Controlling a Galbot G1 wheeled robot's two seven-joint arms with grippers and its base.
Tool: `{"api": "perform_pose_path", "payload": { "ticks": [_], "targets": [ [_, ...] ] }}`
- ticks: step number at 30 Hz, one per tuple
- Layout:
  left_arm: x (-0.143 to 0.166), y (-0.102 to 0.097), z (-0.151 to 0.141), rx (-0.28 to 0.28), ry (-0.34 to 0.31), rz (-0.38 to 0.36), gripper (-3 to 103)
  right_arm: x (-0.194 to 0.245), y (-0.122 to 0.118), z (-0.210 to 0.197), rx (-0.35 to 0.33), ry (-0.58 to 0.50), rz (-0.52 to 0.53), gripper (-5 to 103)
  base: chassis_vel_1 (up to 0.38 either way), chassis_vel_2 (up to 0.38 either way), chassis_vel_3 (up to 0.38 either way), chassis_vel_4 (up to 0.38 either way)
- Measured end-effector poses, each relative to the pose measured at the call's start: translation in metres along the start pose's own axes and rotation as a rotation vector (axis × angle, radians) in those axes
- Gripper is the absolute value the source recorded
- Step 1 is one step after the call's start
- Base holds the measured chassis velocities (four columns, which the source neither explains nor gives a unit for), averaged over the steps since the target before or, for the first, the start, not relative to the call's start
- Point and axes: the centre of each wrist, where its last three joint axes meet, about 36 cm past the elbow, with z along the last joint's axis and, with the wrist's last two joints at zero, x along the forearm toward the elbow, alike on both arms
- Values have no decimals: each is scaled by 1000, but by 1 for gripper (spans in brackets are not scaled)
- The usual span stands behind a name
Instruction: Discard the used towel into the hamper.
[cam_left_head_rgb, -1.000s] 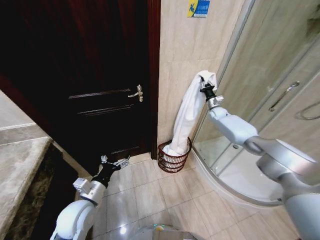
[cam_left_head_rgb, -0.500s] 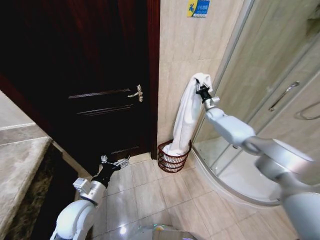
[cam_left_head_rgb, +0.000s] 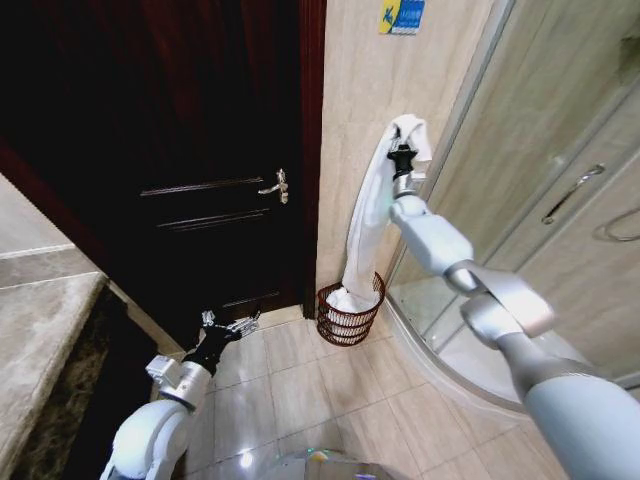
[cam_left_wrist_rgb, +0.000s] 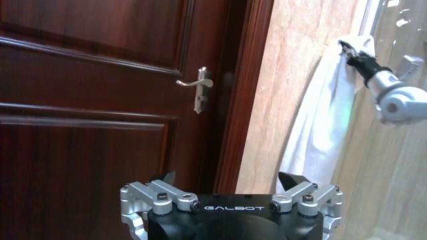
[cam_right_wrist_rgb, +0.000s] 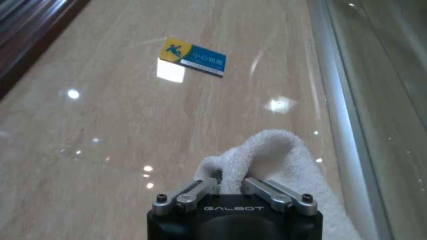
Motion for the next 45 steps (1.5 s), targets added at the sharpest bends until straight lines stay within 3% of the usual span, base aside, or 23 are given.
{"api": "perform_pose_path", "payload": {
  "ticks": [6,15,18,24,33,40,45],
  "targets": [
    [0,0,0,0,0,0,100,31,-12,-20,-30,93,-103,3,0,0,0,0],
    [0,0,0,0,0,0,100,76,-46,-61,17,199,-238,3,0,0,0,0],
    [0,0,0,0,0,0,100,97,-47,-70,26,219,-273,3,0,0,0,0],
    [0,0,0,0,0,0,100,128,-45,-89,91,204,-356,3,0,0,0,0],
    [0,0,0,0,0,0,100,155,-49,-116,87,173,-429,3,0,0,0,0],
    [0,0,0,0,0,0,100,204,-71,-162,100,199,-467,3,0,0,0,0],
    [0,0,0,0,0,0,100,234,-66,-206,109,204,-444,3,0,0,0,0]
  ]
}}
